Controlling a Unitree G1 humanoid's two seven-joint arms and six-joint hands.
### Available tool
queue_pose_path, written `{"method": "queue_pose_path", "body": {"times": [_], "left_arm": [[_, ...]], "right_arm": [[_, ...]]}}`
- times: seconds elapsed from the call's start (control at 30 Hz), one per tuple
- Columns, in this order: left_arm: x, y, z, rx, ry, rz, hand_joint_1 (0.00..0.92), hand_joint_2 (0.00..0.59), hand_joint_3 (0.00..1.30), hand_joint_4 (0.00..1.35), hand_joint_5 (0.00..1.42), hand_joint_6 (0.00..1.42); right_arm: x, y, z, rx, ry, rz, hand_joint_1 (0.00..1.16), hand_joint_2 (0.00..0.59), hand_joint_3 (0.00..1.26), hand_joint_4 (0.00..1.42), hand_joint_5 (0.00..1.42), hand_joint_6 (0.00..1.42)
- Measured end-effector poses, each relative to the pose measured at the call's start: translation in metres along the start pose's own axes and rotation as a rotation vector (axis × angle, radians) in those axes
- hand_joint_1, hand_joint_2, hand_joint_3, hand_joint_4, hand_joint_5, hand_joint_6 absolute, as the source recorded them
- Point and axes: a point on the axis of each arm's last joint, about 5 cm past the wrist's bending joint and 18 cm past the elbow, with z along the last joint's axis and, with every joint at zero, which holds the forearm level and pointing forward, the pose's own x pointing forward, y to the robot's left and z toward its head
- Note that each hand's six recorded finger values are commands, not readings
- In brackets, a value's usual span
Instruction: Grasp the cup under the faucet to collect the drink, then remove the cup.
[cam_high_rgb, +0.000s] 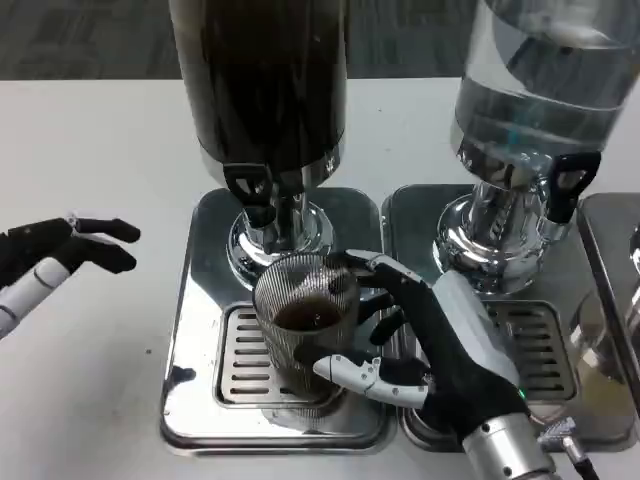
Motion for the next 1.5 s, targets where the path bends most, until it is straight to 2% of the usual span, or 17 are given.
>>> {"method": "queue_pose_path", "body": {"times": [0.2, 0.33, 0.47, 0.63, 0.97, 1.2, 1.37, 1.5], "left_arm": [[0.002, -0.003, 0.0000, 0.002, -0.006, -0.039, 0.000, 0.203, 0.39, 0.38, 0.38, 0.27], [0.003, -0.005, 0.0016, 0.021, -0.029, -0.055, 0.000, 0.201, 0.35, 0.30, 0.33, 0.26], [0.004, -0.009, 0.0023, 0.043, -0.032, -0.096, 0.000, 0.201, 0.34, 0.29, 0.32, 0.25], [0.005, -0.010, 0.0022, 0.046, -0.030, -0.108, 0.000, 0.200, 0.34, 0.30, 0.32, 0.25], [0.005, -0.010, 0.0024, 0.049, -0.031, -0.109, 0.000, 0.195, 0.32, 0.30, 0.32, 0.25], [0.006, -0.011, 0.0045, 0.069, -0.059, -0.121, 0.000, 0.190, 0.32, 0.28, 0.31, 0.25], [0.006, -0.016, 0.0077, 0.115, -0.099, -0.165, 0.000, 0.165, 0.32, 0.26, 0.30, 0.25], [0.006, -0.019, 0.0081, 0.134, -0.105, -0.200, 0.000, 0.149, 0.32, 0.23, 0.27, 0.23]], "right_arm": [[-0.003, -0.0001, -0.0002, 0.005, 0.008, -0.005, 0.67, 0.208, 0.38, 0.43, 0.58, 0.73], [-0.004, -0.0030, 0.0029, 0.006, -0.008, -0.022, 0.67, 0.208, 0.38, 0.43, 0.58, 0.74], [-0.007, -0.0035, 0.0013, 0.010, 0.007, -0.028, 0.67, 0.208, 0.38, 0.44, 0.58, 0.74], [-0.008, -0.0038, 0.0004, 0.012, 0.014, -0.031, 0.66, 0.225, 0.39, 0.45, 0.58, 0.74], [-0.008, -0.0043, 0.0012, 0.013, 0.010, -0.034, 0.67, 0.227, 0.39, 0.45, 0.58, 0.74], [-0.009, -0.0065, 0.0048, 0.020, -0.006, -0.049, 0.68, 0.227, 0.39, 0.45, 0.58, 0.74], [-0.013, -0.0066, 0.0043, 0.025, 0.004, -0.054, 0.68, 0.224, 0.39, 0.45, 0.58, 0.74], [-0.013, -0.0089, 0.0061, 0.029, -0.004, -0.067, 0.69, 0.226, 0.39, 0.45, 0.58, 0.74]]}}
